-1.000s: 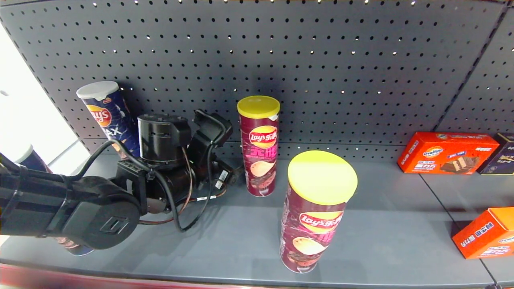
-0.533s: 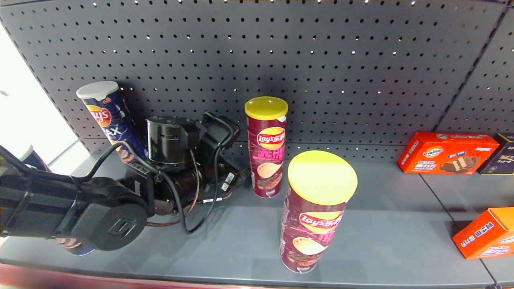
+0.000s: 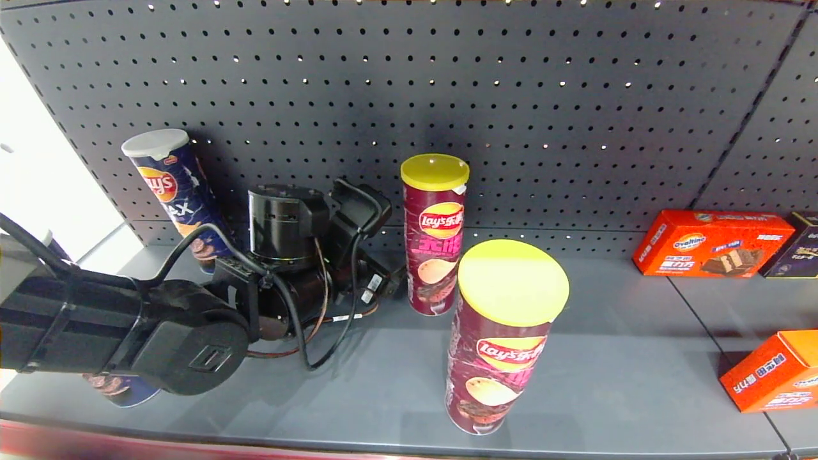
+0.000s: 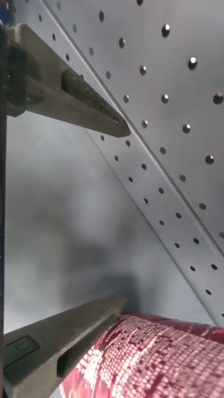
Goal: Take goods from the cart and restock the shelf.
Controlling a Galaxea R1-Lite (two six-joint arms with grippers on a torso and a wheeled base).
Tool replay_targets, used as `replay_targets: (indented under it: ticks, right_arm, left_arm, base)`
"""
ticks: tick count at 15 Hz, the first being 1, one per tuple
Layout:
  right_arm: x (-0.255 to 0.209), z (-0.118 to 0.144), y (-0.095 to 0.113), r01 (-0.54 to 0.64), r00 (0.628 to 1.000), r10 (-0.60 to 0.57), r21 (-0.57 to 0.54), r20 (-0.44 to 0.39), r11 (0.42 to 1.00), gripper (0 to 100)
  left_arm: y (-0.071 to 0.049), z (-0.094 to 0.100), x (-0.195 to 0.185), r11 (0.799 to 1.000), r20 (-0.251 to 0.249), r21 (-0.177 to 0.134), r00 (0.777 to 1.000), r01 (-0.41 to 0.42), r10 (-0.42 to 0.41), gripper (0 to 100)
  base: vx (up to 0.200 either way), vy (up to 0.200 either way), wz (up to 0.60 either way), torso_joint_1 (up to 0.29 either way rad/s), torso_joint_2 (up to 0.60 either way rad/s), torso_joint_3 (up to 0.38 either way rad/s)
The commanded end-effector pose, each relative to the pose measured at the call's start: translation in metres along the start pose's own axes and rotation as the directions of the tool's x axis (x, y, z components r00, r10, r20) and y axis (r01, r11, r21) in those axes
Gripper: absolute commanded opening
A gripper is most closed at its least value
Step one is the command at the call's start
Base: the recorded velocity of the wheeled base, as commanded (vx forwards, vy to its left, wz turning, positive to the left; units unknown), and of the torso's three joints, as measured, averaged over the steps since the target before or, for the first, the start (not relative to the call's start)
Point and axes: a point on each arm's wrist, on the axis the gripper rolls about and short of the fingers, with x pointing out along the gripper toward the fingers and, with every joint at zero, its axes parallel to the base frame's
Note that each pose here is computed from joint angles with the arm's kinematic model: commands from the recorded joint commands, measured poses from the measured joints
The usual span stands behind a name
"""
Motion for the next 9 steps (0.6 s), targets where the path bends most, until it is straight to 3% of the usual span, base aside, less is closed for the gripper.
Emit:
replay_targets:
  ticks: [1, 9]
  right_arm:
    - [0.0001, 0.0001, 0.0000, -0.001, 1.000, 0.001, -0.001, -0.001, 1.000, 100]
    - [0.0001, 0.0001, 0.0000, -0.001, 1.000, 0.001, -0.001, -0.001, 1.000, 100]
  left_arm:
    - [-0.0015, 0.0014, 0.0017, 1.000, 0.004, 0.000, 1.000, 0.003, -0.003, 100]
    - [-0.0069, 0.0005, 0.0107, 1.000, 0.000, 0.004, 1.000, 0.012, -0.012, 100]
  base:
    - [0.000, 0.000, 0.00, 0.000, 0.00, 0.000]
    - [0.000, 0.000, 0.00, 0.000, 0.00, 0.000]
